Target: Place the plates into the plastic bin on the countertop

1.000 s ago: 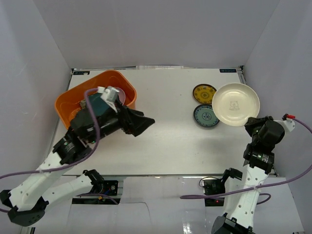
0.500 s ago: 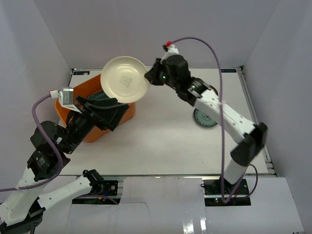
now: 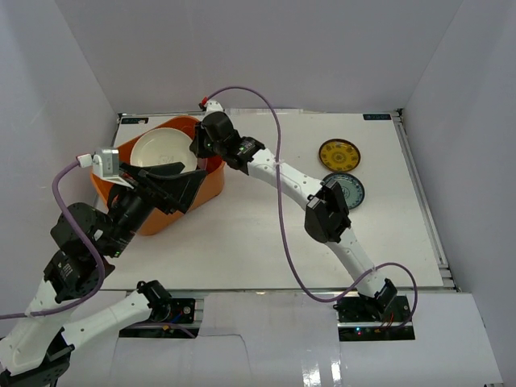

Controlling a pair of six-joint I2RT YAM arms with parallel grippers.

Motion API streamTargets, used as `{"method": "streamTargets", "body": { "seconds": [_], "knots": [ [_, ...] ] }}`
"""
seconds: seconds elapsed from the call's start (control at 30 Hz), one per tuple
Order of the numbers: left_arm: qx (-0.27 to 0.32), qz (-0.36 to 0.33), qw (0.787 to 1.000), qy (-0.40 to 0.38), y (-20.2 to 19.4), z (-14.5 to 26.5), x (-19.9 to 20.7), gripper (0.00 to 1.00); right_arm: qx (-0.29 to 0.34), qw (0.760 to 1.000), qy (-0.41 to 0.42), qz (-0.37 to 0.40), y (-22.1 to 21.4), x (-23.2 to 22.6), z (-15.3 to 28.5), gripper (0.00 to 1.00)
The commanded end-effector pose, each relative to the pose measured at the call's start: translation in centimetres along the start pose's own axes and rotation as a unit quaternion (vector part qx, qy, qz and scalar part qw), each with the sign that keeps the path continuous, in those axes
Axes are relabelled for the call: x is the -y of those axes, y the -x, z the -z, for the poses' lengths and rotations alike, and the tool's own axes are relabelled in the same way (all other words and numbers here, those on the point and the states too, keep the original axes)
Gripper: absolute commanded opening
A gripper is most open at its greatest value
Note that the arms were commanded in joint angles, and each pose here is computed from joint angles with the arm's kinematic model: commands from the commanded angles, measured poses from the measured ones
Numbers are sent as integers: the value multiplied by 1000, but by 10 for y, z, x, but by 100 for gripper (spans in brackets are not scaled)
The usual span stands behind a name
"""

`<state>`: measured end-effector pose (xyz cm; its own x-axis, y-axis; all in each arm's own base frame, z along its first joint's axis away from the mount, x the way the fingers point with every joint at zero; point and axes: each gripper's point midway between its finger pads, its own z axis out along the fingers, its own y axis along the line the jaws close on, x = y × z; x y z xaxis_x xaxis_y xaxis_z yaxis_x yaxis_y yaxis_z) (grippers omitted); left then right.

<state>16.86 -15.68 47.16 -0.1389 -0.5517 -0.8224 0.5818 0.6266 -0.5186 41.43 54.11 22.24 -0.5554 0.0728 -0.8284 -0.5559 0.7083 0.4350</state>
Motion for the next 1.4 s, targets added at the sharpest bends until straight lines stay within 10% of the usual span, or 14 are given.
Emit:
{"method": "streamTargets", "body": {
  "seconds": [0.0,0.13,0.4,0.63,0.77,0.9,1.17,1.37],
  "knots": [
    [-13,-15,1000,15,-8,-3,-8,98,68,997,46,-10,39,-35,6,8],
    [-19,-11,1000,22,-15,-7,-11,98,54,998,28,-7,18,-28,3,12],
    [-33,-6,998,50,-25,-10,-21,98,54,998,34,5,13,-42,10,69],
    [-141,16,987,77,-99,-48,-34,95,154,988,29,7,110,-18,124,65],
    [-229,52,971,50,-179,-79,-32,90,151,983,-81,-71,87,151,188,34],
    [-291,73,953,51,-253,-107,-38,87,157,960,-197,-120,62,284,259,23],
    [-361,120,920,94,-395,-160,-67,79,129,905,-339,-221,1,458,326,62],
    [-383,132,907,109,-464,-202,-84,79,77,903,-333,-258,-38,507,297,66]
  ]
}}
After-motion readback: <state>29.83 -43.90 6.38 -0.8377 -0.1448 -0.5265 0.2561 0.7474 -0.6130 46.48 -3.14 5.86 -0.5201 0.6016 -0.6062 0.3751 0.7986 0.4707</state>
